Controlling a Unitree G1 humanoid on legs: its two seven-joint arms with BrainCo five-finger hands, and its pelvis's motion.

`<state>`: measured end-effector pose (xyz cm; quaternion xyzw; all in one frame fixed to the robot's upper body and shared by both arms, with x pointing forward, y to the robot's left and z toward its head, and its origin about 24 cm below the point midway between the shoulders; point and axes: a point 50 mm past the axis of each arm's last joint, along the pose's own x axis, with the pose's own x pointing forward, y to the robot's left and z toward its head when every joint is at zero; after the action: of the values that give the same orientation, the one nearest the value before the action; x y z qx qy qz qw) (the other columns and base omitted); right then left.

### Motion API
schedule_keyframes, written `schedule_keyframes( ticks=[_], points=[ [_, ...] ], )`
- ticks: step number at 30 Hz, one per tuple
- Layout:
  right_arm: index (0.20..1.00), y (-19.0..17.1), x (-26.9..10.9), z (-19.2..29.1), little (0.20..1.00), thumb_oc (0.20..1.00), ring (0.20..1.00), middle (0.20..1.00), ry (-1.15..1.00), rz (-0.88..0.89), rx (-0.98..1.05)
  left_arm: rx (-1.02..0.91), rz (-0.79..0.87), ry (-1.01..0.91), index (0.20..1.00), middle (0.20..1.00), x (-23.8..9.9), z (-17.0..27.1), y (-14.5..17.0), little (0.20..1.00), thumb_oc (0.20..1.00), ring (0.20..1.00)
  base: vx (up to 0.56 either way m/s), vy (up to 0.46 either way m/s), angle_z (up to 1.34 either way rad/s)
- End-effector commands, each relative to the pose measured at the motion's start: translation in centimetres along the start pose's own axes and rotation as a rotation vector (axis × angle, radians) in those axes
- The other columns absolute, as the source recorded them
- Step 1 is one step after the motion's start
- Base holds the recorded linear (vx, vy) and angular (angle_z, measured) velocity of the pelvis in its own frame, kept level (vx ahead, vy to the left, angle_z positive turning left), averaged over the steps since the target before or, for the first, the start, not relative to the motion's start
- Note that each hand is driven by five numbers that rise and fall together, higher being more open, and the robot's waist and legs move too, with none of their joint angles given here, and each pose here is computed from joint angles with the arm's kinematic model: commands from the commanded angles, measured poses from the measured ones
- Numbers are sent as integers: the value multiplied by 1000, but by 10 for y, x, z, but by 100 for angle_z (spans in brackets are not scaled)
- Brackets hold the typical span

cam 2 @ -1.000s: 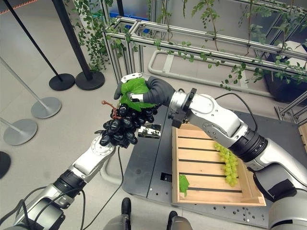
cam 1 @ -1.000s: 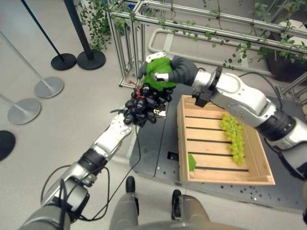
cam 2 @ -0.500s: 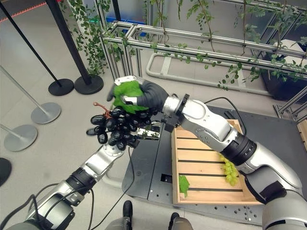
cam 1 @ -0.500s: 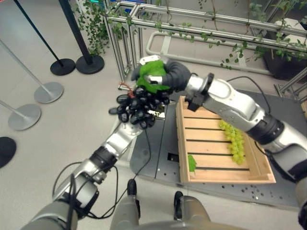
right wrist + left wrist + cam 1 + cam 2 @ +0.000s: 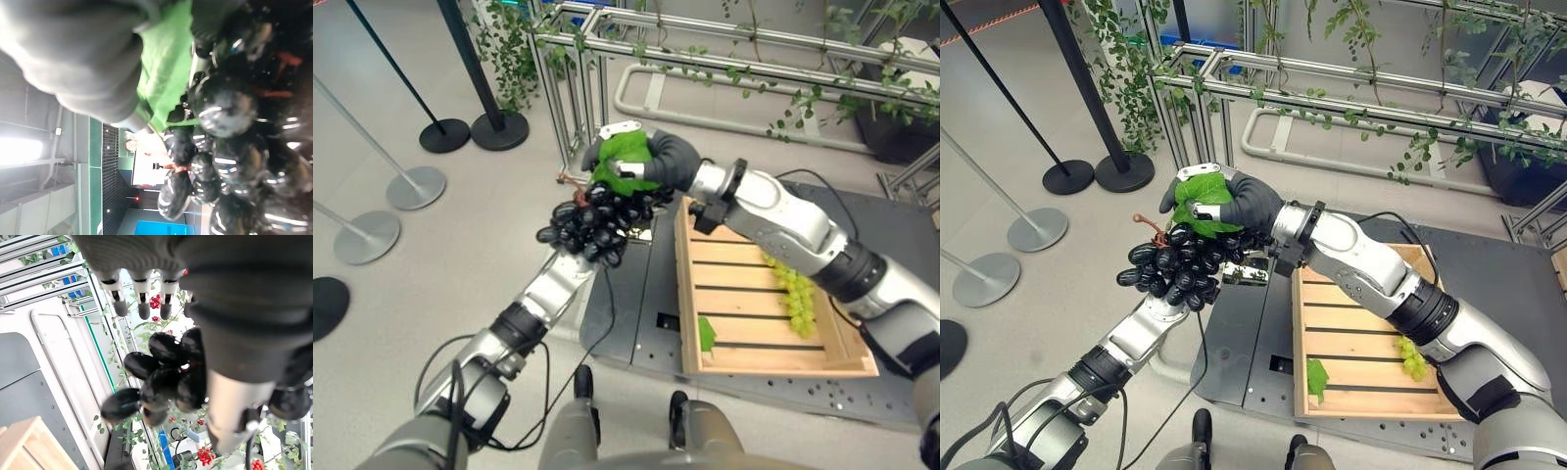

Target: Pick up the fruits from the basket on one side to the basket on the other side

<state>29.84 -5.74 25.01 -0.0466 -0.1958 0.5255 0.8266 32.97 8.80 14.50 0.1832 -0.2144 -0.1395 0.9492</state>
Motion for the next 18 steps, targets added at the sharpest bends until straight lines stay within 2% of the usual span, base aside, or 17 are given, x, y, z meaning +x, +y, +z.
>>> schedule_keyframes(
  ticks=[1, 8, 18],
  points=[
    [200, 11, 6, 1, 200, 200, 200, 200, -69, 33, 104, -116, 47, -278, 1000, 1000, 15, 57, 5, 1000, 1000, 1000, 0, 0, 0],
    [200, 1, -3, 10, 200, 200, 200, 200, -88, -8, 52, -127, 63, -229, 1000, 1000, 8, 45, 12, 1000, 1000, 1000, 0, 0, 0],
    [200, -23, -24, 55, 200, 200, 200, 200, -149, -107, -171, -128, 55, -53, 1000, 1000, -15, 3, 17, 1000, 1000, 1000, 0, 0, 0]
  ],
)
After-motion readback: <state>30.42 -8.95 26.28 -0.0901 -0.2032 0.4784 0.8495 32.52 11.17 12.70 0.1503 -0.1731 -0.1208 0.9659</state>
